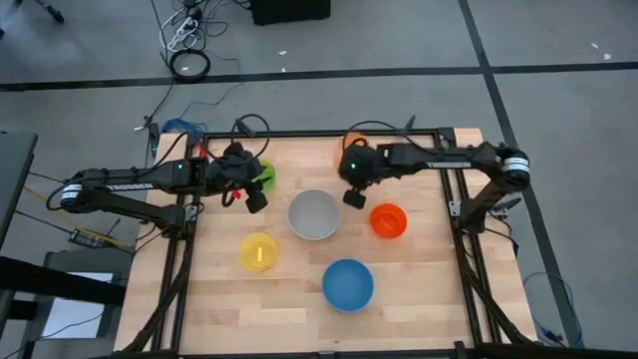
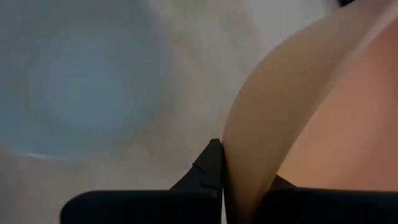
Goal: Nest bowls inside each other
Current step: Stack the light orange bowl on top of the gray bowl, then stack the blue bowl on top of the light orange bowl
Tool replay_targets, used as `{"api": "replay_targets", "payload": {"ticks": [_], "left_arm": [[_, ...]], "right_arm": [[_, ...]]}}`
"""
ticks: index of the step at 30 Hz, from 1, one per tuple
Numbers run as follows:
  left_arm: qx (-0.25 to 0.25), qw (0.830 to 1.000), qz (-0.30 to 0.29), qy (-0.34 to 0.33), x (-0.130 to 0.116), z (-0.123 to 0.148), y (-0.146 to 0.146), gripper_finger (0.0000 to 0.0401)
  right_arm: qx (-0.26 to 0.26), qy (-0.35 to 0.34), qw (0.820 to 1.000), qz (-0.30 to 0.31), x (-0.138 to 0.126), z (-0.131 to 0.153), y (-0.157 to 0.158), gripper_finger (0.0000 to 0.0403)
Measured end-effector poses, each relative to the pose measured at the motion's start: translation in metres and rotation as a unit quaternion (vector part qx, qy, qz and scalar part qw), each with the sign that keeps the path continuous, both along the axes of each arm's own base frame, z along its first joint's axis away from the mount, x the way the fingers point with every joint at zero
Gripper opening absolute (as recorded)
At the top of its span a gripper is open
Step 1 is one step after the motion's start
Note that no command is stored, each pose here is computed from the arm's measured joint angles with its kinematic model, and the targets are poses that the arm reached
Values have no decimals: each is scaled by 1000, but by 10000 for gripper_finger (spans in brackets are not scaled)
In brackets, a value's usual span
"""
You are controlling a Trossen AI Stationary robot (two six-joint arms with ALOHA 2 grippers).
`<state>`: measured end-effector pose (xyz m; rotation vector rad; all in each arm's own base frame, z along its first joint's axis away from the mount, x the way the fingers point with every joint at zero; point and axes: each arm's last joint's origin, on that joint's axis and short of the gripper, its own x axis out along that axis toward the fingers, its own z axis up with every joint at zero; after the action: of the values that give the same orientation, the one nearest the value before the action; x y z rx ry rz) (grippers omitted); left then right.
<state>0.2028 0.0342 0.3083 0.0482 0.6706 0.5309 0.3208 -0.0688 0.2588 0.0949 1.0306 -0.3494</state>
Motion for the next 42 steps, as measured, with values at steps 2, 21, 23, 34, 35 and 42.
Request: {"api": "replay_targets", "payload": {"ticks": [2,21,23,34,35,42], "left_arm": [[5,1000,2,-14,2,2,0,152],[28,991,16,-127,12,21,2,152],[28,991,16,-127,12,21,2,152],[27,992,16,-126,12,21,2,152],[27,992,16,-125,12,21,2,152],[20,993,20,-117,11,18,2,152]], "right_arm": [[2,-46,998,40,8,8,20,1],[5,-104,981,163,46,-17,100,0],[5,-97,981,167,47,-21,100,0],[1,-94,980,174,50,-24,100,79],[1,-95,980,174,50,-24,101,92],[-1,-77,983,168,41,-18,99,144]]}}
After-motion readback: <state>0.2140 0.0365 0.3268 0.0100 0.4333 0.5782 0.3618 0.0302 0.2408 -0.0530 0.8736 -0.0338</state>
